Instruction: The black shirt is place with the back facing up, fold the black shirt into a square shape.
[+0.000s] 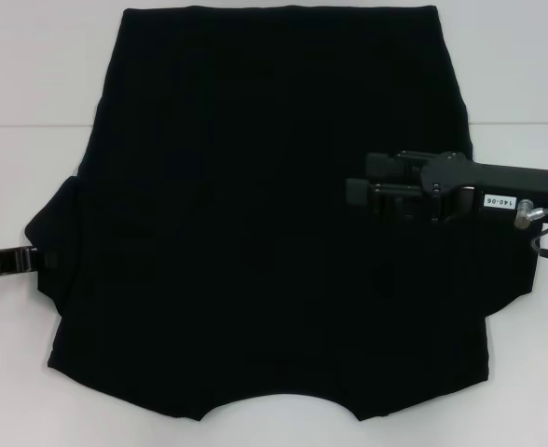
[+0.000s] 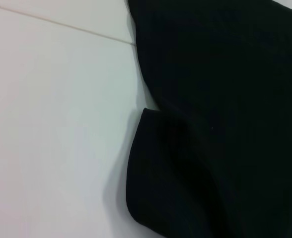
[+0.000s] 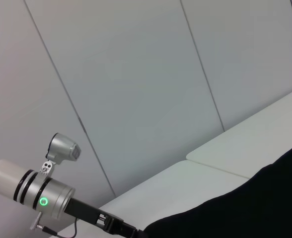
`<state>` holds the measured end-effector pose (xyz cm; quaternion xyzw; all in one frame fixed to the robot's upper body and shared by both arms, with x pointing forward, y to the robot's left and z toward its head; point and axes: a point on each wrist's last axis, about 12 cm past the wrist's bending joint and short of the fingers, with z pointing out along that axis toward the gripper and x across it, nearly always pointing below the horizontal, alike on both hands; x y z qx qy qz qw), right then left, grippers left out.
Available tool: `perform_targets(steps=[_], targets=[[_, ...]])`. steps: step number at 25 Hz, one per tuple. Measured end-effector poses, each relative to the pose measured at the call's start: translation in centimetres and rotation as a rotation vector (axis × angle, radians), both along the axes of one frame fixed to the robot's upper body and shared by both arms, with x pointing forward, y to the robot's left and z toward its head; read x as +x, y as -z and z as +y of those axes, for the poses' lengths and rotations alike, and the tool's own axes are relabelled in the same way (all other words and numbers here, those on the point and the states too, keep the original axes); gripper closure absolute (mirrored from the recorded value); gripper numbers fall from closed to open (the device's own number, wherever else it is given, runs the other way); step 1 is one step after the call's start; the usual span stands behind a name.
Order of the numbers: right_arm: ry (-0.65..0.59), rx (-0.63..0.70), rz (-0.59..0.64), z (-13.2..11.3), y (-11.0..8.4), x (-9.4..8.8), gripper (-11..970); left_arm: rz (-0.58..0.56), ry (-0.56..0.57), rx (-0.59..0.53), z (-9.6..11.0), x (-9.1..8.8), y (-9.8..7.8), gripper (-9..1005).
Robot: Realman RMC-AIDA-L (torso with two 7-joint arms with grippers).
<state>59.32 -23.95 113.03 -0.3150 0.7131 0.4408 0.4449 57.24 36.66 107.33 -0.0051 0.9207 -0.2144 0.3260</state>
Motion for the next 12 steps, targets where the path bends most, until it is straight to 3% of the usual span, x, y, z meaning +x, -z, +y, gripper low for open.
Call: perform_targets(steps=[12], targets=[[0.002, 0.001, 0.001, -0.05, 0.04, -0.04, 184, 0.008, -0.009, 0.000, 0.08, -0.04, 0.06, 975]])
